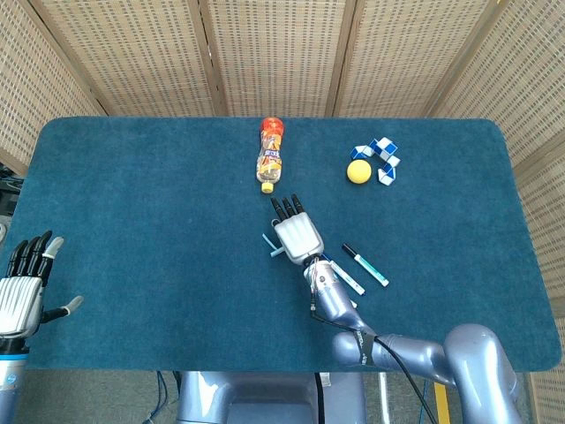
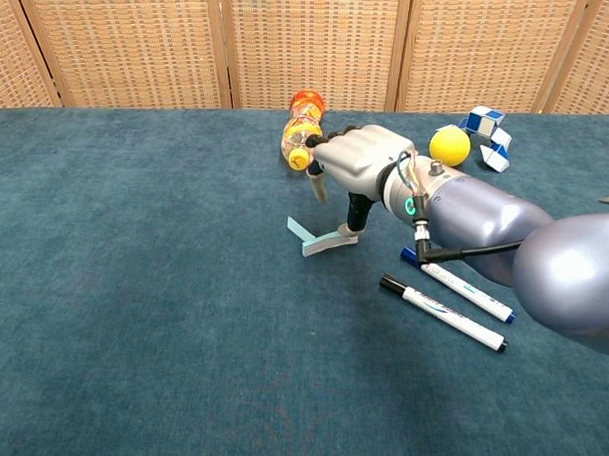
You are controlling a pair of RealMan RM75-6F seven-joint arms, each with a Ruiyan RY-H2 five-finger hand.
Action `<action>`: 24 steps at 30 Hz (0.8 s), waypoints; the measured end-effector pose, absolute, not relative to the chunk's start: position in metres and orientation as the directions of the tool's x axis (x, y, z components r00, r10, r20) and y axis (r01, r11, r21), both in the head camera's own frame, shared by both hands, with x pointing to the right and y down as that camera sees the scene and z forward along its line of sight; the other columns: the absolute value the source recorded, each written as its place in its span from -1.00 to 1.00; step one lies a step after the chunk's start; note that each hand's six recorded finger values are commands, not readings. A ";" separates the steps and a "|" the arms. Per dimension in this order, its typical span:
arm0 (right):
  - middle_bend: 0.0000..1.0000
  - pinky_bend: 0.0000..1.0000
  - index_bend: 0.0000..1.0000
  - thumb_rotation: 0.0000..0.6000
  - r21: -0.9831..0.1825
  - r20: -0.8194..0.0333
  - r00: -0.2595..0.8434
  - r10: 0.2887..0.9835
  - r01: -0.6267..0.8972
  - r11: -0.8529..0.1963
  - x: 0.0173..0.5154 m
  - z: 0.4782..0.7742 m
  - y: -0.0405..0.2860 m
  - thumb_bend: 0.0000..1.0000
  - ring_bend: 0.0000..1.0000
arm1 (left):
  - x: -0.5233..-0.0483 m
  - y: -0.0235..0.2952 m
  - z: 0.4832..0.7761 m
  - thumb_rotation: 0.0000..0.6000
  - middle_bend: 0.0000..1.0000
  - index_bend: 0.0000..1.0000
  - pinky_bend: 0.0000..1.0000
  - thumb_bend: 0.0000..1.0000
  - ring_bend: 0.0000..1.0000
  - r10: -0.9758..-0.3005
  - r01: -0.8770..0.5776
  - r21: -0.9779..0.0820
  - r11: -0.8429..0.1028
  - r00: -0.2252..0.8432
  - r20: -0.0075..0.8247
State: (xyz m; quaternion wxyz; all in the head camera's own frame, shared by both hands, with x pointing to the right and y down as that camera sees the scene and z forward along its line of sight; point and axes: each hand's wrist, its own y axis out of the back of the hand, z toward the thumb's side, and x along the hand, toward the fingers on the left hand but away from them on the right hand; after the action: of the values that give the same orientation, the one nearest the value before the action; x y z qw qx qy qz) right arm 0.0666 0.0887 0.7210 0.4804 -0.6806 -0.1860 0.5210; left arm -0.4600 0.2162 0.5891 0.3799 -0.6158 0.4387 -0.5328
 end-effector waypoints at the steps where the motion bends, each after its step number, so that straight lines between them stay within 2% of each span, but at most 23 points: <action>1: -1.00 -1.00 -0.19 1.00 -0.846 -0.532 0.388 0.753 -0.250 -0.470 0.066 0.723 0.089 -0.38 -1.00 | -0.460 0.216 0.589 1.00 -1.00 -1.00 -1.00 -1.00 -1.00 -0.945 -0.135 -0.935 -0.327 0.048 0.324; 24: -1.00 -1.00 -0.13 1.00 -0.832 -0.554 0.393 0.734 -0.294 -0.471 0.063 0.746 0.102 -0.30 -1.00 | -0.460 0.217 0.588 1.00 -1.00 -1.00 -1.00 -1.00 -1.00 -0.944 -0.145 -0.933 -0.329 0.052 0.325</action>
State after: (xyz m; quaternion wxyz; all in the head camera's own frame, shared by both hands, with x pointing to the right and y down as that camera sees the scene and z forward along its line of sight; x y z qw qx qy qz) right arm 0.0627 0.1016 0.7464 0.4882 -0.6769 -0.1623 0.5264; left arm -0.4598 0.2166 0.5881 0.3773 -0.6194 0.4396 -0.5298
